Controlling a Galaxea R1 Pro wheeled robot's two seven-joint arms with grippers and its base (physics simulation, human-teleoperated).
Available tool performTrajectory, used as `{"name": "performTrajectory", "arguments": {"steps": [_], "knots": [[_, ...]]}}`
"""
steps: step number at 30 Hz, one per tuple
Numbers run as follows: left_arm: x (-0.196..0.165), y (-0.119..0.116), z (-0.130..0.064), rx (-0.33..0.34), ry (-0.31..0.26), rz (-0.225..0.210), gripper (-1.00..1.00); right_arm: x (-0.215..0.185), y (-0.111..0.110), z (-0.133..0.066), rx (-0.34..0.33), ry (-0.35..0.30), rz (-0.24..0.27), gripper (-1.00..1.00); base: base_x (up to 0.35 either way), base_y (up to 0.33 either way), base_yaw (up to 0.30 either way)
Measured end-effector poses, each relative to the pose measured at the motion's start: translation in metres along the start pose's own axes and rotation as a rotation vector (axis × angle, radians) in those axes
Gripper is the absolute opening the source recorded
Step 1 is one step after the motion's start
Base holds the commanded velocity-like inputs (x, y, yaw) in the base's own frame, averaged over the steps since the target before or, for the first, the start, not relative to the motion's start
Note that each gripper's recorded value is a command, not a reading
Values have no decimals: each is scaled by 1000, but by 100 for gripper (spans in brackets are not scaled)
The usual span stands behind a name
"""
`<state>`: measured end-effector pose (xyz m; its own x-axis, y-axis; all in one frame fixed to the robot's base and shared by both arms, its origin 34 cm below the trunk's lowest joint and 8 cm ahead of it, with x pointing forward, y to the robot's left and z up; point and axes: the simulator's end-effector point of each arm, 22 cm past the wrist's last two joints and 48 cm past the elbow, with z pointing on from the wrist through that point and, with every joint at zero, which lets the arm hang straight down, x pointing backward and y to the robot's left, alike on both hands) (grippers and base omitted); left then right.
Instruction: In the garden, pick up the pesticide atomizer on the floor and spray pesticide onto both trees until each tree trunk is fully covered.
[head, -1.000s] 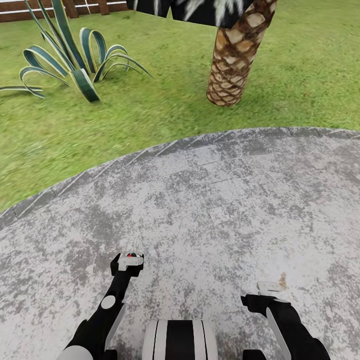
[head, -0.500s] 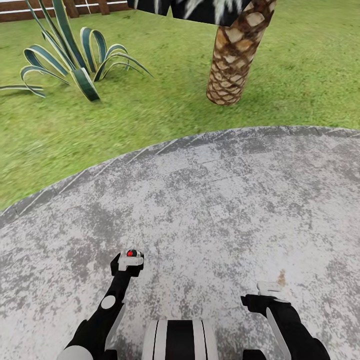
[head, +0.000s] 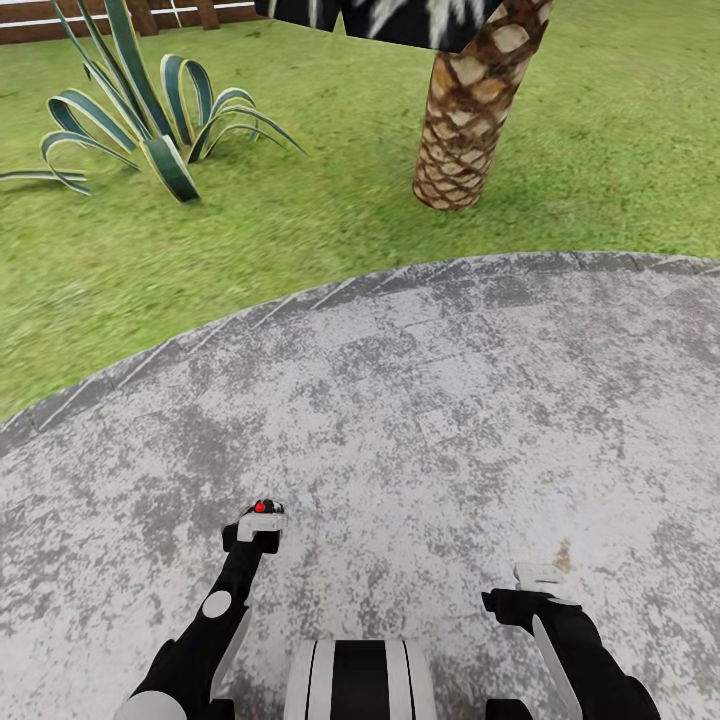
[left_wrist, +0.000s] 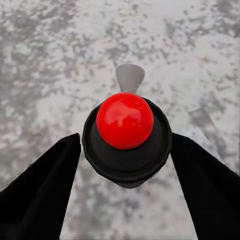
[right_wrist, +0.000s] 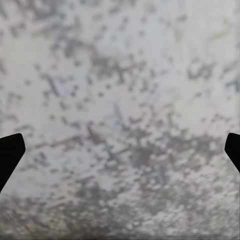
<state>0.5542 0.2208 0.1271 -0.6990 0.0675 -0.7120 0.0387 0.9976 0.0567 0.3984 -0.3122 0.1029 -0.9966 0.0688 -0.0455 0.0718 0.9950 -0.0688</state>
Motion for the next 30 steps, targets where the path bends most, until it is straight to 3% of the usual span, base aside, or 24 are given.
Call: {"name": "performTrajectory", "arguments": {"steps": [30], "knots": [[-1, 0, 0, 0, -3, 0, -100, 0, 0, 0, 0, 0, 0, 100, 0, 0, 0]]}}
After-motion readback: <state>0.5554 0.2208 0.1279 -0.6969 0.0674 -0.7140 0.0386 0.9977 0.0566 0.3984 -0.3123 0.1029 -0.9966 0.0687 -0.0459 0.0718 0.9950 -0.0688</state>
